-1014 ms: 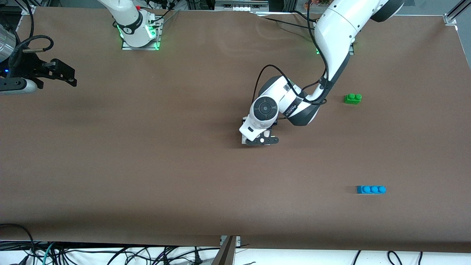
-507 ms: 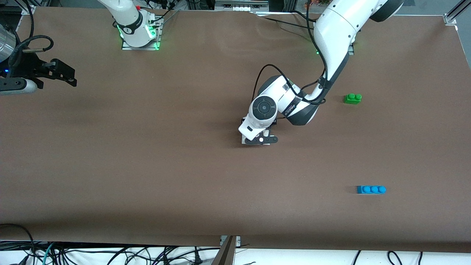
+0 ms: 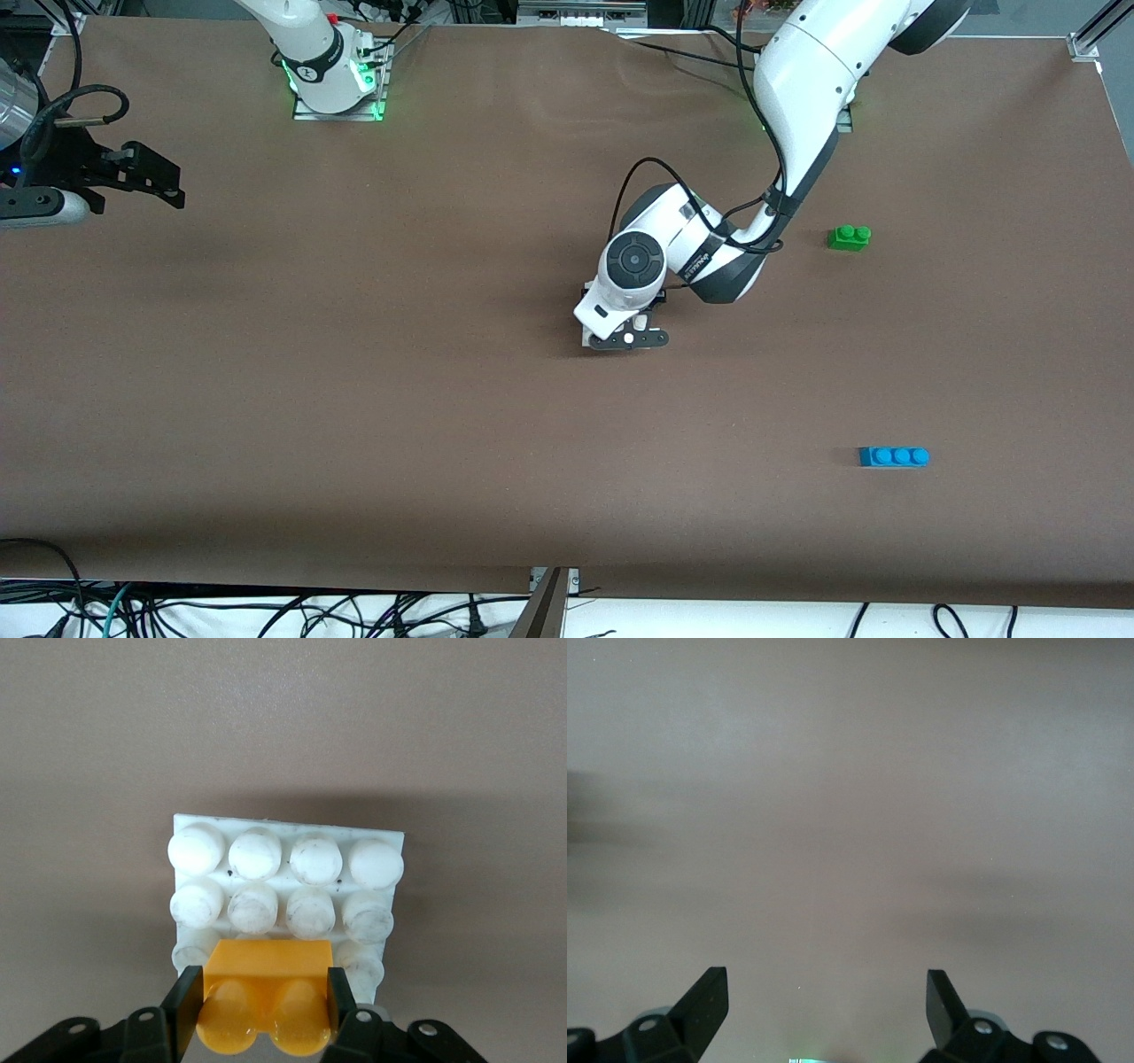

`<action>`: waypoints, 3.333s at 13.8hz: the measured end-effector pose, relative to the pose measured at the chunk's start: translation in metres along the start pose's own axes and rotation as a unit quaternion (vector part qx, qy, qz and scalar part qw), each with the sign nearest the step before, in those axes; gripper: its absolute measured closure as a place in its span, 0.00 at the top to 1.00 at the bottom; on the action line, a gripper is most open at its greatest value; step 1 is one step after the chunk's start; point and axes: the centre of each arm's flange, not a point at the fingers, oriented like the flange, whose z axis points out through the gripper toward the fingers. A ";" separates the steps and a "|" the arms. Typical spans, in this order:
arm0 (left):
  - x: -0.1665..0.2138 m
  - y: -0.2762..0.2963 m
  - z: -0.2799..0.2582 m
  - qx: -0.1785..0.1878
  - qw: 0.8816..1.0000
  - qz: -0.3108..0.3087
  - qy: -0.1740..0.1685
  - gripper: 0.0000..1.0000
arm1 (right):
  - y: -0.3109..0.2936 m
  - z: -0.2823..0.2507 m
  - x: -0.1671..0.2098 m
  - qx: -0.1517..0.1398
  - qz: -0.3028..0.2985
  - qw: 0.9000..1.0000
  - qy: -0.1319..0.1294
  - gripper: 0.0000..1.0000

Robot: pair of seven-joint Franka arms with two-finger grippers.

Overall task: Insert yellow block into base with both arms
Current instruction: 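Lower the yellow block and press it onto the base plate studs, then open the left gripper and lift it away from the block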

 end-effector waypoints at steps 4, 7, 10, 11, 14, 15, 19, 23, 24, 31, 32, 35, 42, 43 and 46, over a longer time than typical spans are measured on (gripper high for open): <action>-0.001 0.003 0.006 0.003 1.000 0.004 0.001 0.61 | 0.000 0.000 0.000 0.000 0.000 1.000 0.000 0.99; -0.002 0.004 0.010 0.005 1.000 0.006 0.002 0.62 | 0.000 0.000 0.000 0.000 0.000 1.000 0.000 0.99; 0.000 0.002 0.011 0.006 1.000 -0.016 0.002 0.87 | 0.000 0.000 0.000 0.000 0.000 1.000 0.000 0.99; 0.000 0.002 0.008 0.006 1.000 -0.021 0.003 0.95 | 0.000 0.000 0.000 0.000 0.000 1.000 0.000 0.99; 0.001 -0.007 -0.024 0.018 0.999 -0.031 0.003 1.00 | 0.000 0.000 0.000 0.000 0.000 1.000 0.000 0.99; 0.002 -0.016 -0.050 0.022 0.999 -0.037 0.007 1.00 | 0.000 0.000 0.000 0.000 0.000 1.000 0.000 0.99; 0.007 -0.087 -0.169 0.027 0.995 -0.088 0.035 1.00 | 0.000 0.000 0.000 0.000 0.000 1.000 0.000 0.99; 0.003 -0.184 -0.266 0.025 0.993 -0.111 0.034 1.00 | 0.000 0.000 0.000 0.000 0.000 1.000 0.000 0.99; -0.003 -0.203 -0.282 0.025 0.994 -0.103 0.030 1.00 | 0.000 0.000 0.000 0.000 0.000 1.000 0.000 0.99; -0.026 -0.391 -0.348 -0.026 0.997 -0.028 0.070 1.00 | -0.001 0.000 0.000 0.000 -0.001 1.000 0.000 0.99; -0.035 -0.406 -0.339 -0.025 0.997 -0.005 0.073 1.00 | -0.001 0.000 0.000 0.000 -0.001 1.000 0.000 0.99; -0.057 -0.392 -0.329 -0.009 0.996 0.040 0.079 1.00 | -0.003 0.000 0.000 0.000 -0.002 1.000 0.000 0.99; -0.062 -0.390 -0.332 -0.003 0.996 0.046 0.082 1.00 | -0.004 0.000 0.000 0.000 -0.004 1.000 0.000 0.99; -0.062 -0.388 -0.332 -0.003 0.996 0.048 0.082 1.00 | -0.004 0.000 0.000 0.000 -0.004 1.000 0.000 0.99; -0.062 -0.388 -0.332 -0.002 0.996 0.048 0.081 1.00 | -0.004 0.000 0.000 0.000 -0.004 1.000 0.000 0.99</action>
